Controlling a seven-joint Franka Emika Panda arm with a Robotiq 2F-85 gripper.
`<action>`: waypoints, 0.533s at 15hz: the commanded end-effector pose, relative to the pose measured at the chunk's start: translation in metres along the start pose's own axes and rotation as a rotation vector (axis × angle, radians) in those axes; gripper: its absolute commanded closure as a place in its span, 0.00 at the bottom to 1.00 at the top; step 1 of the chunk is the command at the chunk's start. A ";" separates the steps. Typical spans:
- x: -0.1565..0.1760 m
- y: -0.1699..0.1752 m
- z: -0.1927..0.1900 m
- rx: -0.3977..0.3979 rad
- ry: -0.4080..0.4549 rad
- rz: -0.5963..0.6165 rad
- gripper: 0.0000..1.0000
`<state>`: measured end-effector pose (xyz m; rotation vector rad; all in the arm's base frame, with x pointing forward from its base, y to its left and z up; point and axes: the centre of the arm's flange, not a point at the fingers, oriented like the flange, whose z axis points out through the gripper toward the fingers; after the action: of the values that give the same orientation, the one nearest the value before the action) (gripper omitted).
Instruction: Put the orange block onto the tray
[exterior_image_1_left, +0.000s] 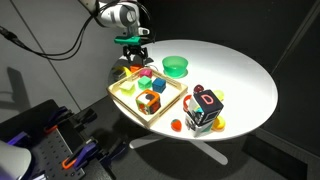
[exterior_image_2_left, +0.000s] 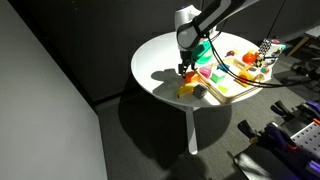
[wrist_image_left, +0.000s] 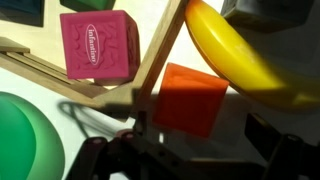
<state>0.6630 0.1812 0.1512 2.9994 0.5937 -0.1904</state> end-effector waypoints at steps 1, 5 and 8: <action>0.011 0.003 -0.001 -0.012 -0.010 -0.030 0.00; 0.013 0.003 0.003 -0.010 -0.013 -0.038 0.00; 0.014 0.002 0.004 -0.010 -0.015 -0.041 0.00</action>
<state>0.6653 0.1816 0.1440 2.9961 0.6142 -0.1972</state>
